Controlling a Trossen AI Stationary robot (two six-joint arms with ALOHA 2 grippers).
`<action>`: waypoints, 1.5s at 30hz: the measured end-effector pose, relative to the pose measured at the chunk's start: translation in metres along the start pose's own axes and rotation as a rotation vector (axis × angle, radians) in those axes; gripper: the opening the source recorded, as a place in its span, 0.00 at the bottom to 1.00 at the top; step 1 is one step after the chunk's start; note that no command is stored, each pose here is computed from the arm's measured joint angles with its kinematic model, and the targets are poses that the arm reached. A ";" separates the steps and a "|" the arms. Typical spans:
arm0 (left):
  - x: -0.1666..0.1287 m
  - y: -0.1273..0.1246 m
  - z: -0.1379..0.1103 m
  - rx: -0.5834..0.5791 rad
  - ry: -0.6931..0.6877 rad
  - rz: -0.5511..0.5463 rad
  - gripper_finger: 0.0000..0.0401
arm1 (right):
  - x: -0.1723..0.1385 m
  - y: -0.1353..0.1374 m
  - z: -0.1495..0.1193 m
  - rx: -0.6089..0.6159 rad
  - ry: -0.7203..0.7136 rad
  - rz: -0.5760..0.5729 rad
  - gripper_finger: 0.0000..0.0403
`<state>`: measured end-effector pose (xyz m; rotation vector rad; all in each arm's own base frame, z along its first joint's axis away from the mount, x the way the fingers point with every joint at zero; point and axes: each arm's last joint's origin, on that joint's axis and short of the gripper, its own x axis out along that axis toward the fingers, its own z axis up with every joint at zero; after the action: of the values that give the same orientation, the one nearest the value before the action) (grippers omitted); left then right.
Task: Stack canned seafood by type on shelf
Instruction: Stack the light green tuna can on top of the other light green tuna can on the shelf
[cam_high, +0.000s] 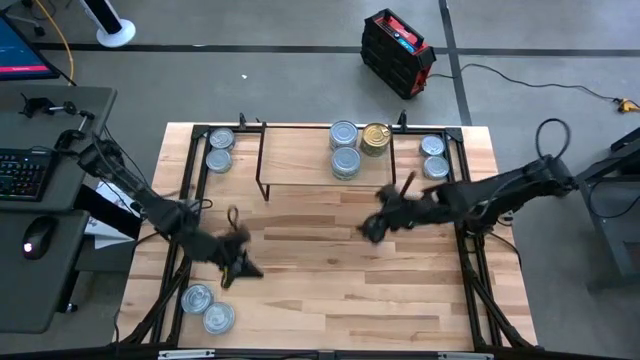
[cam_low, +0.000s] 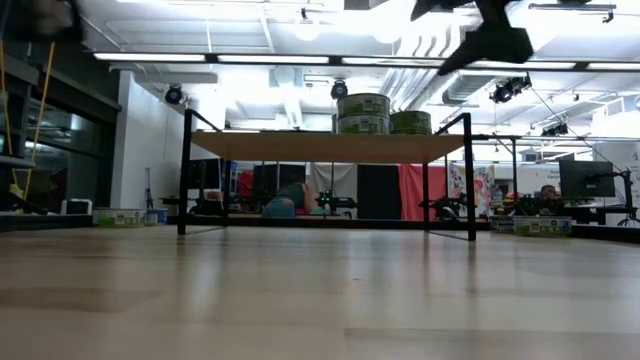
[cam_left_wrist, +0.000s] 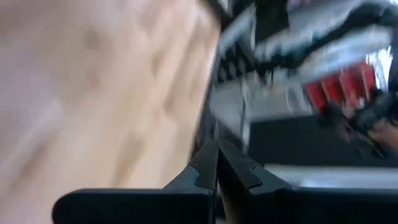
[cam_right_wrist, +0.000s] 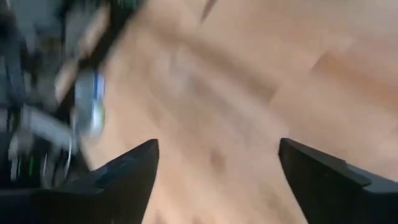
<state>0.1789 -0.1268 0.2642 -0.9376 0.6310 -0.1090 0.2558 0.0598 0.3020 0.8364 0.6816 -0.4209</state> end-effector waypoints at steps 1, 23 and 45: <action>0.005 -0.001 -0.008 -0.013 0.046 0.000 0.00 | 0.008 0.003 -0.007 -0.017 0.059 0.003 0.75; 0.030 -0.004 -0.144 0.284 0.527 0.573 0.00 | 0.088 0.010 -0.061 -0.216 0.345 -0.071 0.02; 0.148 0.025 -0.070 0.689 0.133 0.619 0.00 | 0.051 0.016 -0.052 -0.157 0.341 0.005 0.00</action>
<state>0.2565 -0.2139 0.1471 -0.0501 0.9034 0.1609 0.2818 0.1069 0.2495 0.7673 1.0144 -0.2172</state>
